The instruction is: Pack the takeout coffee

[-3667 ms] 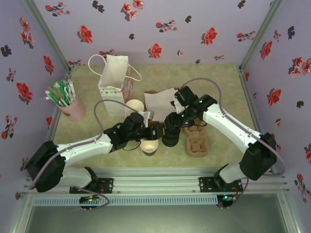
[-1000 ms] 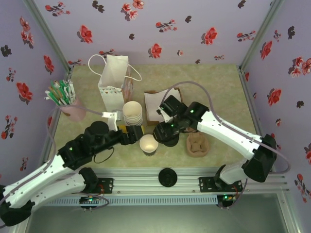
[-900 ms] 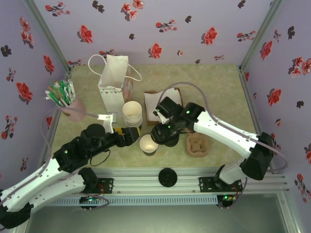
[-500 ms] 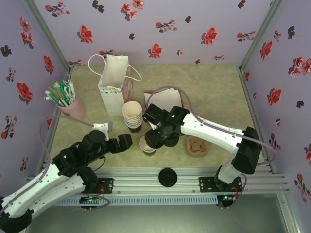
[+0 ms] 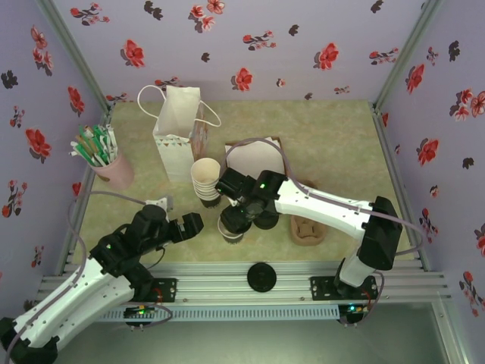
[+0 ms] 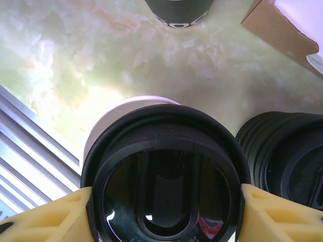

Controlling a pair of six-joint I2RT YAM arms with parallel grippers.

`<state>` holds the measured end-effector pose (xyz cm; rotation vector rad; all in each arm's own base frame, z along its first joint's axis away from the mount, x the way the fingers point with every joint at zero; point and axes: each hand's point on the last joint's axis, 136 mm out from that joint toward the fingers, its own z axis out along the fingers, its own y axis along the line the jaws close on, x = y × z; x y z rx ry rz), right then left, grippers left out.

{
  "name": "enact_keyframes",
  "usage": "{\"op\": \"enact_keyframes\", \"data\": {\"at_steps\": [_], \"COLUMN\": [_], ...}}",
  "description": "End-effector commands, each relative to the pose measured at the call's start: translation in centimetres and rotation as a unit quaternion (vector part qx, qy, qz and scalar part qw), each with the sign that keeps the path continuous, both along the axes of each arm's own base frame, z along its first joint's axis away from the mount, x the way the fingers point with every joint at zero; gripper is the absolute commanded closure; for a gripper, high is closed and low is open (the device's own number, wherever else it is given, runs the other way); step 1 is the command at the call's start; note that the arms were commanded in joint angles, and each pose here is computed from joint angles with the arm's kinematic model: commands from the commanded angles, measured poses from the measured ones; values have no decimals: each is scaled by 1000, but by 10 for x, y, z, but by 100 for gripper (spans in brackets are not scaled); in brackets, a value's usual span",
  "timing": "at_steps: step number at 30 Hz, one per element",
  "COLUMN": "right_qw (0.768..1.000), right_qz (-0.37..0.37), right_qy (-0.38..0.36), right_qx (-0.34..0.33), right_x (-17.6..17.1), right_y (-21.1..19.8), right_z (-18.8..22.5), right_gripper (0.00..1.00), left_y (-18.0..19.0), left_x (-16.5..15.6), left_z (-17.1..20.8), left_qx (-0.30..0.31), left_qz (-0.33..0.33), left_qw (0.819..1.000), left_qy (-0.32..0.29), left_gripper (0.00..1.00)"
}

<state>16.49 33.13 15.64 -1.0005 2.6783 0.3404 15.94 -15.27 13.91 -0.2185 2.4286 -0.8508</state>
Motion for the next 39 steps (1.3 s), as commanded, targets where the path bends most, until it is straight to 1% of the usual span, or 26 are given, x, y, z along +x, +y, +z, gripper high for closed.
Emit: {"op": "enact_keyframes", "data": {"at_steps": [1, 6, 13, 19, 30, 39], "right_qw": [1000, 1000, 1000, 1000, 1000, 999], "right_qz": [4, 7, 9, 11, 13, 18], "right_qy": [-17, -13, -10, -7, -11, -12], "right_qx": [7, 7, -1, -8, -21, -39], "right_x": [3, 3, 2, 1, -3, -11], "right_y": [10, 15, 18, 18, 18, 17], "right_z": [2, -3, -10, -15, -19, -30], "right_gripper": [41, 41, 41, 41, 41, 41], "left_y": [-6, -7, -7, -8, -9, -9], "left_x": [1, 2, 3, 5, 5, 6], "left_z": [1, -4, -10, -13, -18, -20], "left_qx": [-24, -26, -27, -27, -27, -28], "left_qz": [-4, -5, -5, -5, -6, -5], "left_qw": [1000, 1000, 999, 999, 999, 999], "left_qy": [4, 11, 18, 23, 28, 28], "left_gripper": [1, 1, 7, 9, 10, 11]}}
